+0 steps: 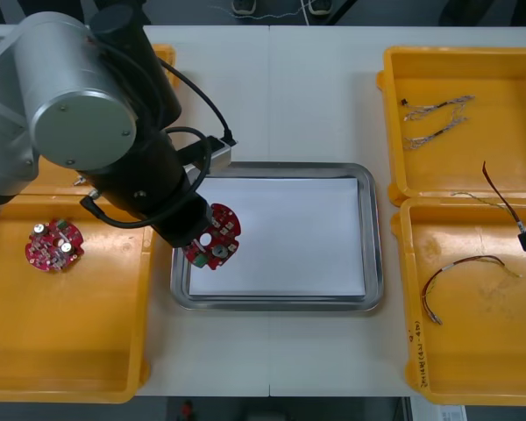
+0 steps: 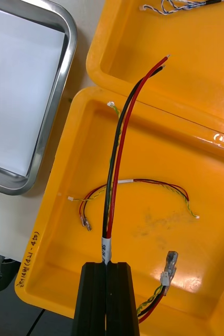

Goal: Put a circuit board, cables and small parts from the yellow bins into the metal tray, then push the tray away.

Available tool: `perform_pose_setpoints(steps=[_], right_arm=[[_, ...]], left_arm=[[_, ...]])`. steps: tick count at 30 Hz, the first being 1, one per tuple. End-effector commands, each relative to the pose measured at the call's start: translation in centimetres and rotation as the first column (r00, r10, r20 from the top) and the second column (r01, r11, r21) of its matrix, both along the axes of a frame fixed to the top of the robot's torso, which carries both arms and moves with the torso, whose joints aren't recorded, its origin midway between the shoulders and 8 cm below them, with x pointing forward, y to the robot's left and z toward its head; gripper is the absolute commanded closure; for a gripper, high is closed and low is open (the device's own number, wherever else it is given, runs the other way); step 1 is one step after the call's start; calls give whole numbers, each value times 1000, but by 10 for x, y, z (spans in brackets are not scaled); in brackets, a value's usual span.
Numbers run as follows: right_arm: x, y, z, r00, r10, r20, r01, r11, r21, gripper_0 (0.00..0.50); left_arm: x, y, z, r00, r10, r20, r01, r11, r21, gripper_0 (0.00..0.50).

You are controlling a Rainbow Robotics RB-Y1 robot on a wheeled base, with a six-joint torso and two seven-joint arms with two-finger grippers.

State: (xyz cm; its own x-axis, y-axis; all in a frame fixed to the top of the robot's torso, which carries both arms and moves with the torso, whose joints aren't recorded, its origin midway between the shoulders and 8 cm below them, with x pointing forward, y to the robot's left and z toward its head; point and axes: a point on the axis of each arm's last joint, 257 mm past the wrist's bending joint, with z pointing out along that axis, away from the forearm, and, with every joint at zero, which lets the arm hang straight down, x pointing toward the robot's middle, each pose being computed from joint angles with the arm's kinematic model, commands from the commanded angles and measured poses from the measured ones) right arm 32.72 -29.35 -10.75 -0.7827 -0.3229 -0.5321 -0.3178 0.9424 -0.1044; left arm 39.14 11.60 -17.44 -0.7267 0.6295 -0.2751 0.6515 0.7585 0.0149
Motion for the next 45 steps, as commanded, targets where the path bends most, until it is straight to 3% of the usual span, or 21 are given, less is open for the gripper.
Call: perform_pose_setpoints(steps=[1,8,15,21,30,45], right_arm=[[1,-2,10,999,42,31,-40,997,-66,500],[1,-2,10,998,46,31,-43,997,-68,500],[1,-1,10,998,51,28,-49,997,-66,500],[0,-1,10,998,52,27,-50,997,-66,500],[0,0,10,998,53,26,-52,997,-62,500],[0,0,10,998,53,25,-51,997,-63,500]], left_arm=[[9,-30,7,999,30,18,-30,1000,-2,498],[16,-41,-9,987,160,-11,-160,987,-3,498],[19,-36,-35,964,266,-1,-266,963,34,497],[19,-37,-57,940,340,-28,-339,940,36,499],[21,-40,-87,934,355,-37,-354,934,42,499],[21,-25,-97,930,366,-31,-364,929,67,497]])
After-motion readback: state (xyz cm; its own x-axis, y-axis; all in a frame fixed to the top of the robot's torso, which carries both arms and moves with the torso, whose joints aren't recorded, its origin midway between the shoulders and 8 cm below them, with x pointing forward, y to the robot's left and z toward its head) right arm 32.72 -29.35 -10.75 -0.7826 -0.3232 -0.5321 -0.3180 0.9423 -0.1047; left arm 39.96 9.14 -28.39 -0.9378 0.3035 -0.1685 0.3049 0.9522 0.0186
